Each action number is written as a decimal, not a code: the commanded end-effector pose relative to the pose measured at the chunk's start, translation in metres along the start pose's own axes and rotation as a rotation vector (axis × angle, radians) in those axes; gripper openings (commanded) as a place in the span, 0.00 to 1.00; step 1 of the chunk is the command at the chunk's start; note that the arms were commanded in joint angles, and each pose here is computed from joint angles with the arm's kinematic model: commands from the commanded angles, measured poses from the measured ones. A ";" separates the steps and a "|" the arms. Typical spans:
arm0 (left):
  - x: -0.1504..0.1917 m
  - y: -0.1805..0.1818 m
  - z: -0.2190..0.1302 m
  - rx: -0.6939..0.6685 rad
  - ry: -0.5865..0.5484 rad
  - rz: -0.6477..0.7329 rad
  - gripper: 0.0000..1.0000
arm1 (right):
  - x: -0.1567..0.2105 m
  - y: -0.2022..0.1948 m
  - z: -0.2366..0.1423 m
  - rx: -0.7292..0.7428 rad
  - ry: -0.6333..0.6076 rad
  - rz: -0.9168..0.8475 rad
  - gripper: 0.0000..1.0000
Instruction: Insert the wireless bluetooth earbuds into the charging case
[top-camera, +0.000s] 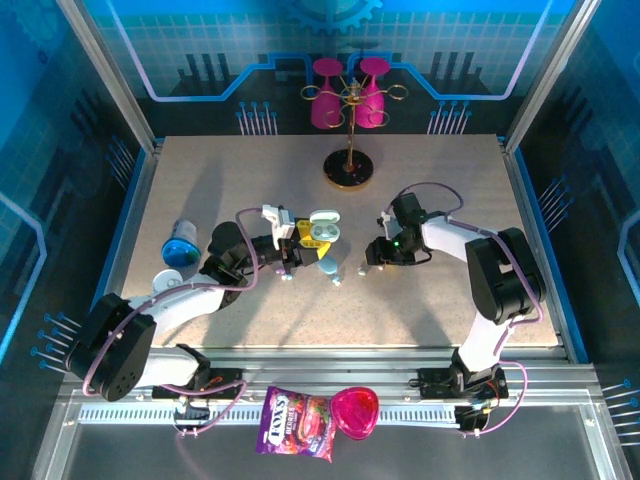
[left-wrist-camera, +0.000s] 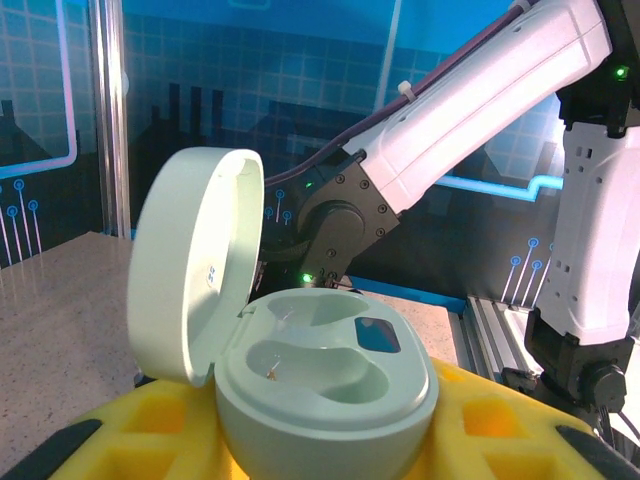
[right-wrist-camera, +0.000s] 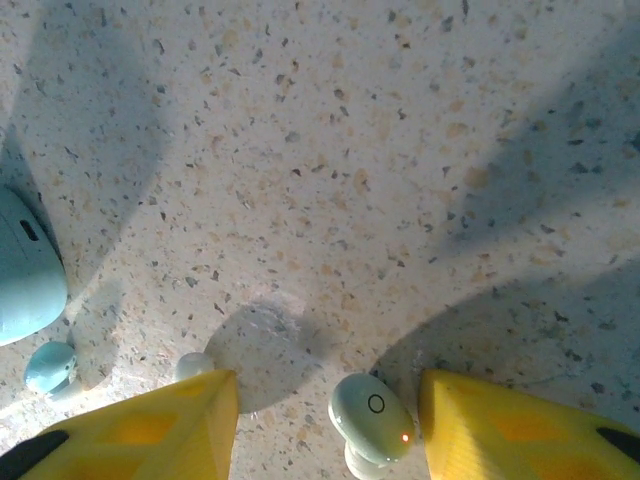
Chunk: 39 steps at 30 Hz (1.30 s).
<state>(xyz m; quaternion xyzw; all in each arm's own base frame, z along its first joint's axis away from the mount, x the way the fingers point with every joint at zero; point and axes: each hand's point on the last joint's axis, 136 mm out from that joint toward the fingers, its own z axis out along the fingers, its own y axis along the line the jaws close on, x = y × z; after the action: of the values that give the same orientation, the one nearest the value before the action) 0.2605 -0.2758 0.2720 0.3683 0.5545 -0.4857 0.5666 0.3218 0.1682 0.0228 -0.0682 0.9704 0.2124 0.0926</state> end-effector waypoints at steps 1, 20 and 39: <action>-0.005 -0.008 -0.004 0.030 -0.018 0.030 0.14 | 0.011 0.009 -0.001 -0.052 0.014 -0.013 0.49; -0.006 -0.013 -0.003 0.042 -0.014 0.030 0.14 | 0.016 0.009 0.005 -0.056 0.020 -0.002 0.35; -0.011 -0.013 -0.007 0.012 -0.028 0.064 0.14 | 0.006 0.015 -0.026 0.297 -0.078 0.120 0.39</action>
<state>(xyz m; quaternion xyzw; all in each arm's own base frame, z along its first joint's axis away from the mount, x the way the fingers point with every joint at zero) 0.2535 -0.2731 0.2743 0.3760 0.5495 -0.4812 0.5702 0.3129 0.1812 0.0443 -0.0263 0.9861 0.1082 0.1235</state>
